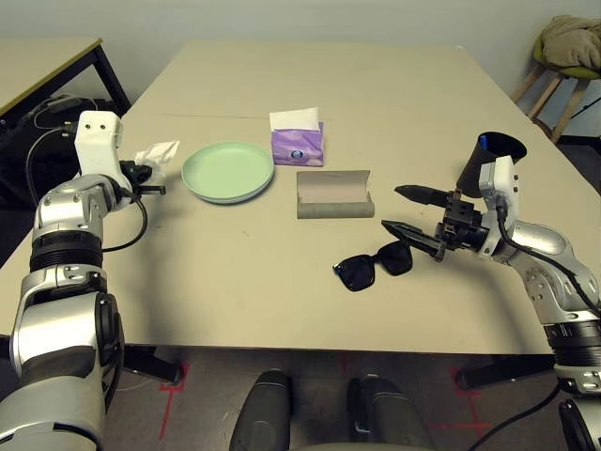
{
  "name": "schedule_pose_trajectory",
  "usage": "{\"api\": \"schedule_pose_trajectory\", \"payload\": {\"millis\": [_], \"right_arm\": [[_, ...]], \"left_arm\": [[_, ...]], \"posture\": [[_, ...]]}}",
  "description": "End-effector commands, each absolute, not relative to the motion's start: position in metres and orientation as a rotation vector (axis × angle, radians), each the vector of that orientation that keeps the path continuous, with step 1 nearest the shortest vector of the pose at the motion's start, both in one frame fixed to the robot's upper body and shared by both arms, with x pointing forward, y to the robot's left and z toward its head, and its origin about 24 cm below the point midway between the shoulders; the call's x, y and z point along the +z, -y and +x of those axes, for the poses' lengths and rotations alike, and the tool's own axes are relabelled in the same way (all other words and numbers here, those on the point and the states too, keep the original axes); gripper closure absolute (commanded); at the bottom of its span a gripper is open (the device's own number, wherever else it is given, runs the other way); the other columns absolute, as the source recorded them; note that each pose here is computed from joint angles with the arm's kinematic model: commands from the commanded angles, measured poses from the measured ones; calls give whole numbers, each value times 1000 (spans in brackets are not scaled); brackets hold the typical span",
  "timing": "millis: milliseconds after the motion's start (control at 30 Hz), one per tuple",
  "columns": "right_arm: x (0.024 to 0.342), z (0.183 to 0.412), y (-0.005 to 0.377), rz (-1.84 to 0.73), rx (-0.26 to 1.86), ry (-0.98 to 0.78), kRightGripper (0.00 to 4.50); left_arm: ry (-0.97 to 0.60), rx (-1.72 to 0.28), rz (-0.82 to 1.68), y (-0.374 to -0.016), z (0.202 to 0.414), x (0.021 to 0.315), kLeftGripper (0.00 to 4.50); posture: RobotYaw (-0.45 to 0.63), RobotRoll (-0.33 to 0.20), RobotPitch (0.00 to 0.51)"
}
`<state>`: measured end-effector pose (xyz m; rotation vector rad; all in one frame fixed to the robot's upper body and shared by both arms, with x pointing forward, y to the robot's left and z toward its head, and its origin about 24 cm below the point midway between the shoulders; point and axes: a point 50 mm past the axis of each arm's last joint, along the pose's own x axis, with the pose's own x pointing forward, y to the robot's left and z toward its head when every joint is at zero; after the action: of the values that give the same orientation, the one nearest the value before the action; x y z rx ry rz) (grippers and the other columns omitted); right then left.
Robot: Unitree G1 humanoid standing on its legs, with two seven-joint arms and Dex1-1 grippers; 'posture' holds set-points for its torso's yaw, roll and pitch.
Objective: Organize and tidy the items on the table.
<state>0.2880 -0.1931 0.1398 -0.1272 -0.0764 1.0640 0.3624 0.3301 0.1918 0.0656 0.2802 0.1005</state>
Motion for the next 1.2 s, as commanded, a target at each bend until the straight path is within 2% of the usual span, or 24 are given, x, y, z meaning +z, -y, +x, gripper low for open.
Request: {"api": "schedule_pose_trajectory", "payload": {"millis": [33,167,367,633,1133,1200], "right_arm": [[141,288,191,-127,1068,80,0],[142,288,191,-126,1065,83,0],[146,289,190,-104,1052,92,0],[148,292,189,-50,1018,92,0],[148,292,190,-68,1002,124,0],[147,291,190,-69,1004,124,0]], "left_arm": [[-210,103,28,-322,369,207,4461],[-193,61,40,-310,375,217,4461],[-183,-149,29,-278,381,224,4461],[-199,-313,31,-251,387,226,4461],[-248,-323,59,-245,391,208,4461],[-254,-299,70,-246,391,205,4060]], "posture": [[186,0,77],[185,0,78],[190,0,78],[189,0,77],[181,0,78],[181,0,78]]}}
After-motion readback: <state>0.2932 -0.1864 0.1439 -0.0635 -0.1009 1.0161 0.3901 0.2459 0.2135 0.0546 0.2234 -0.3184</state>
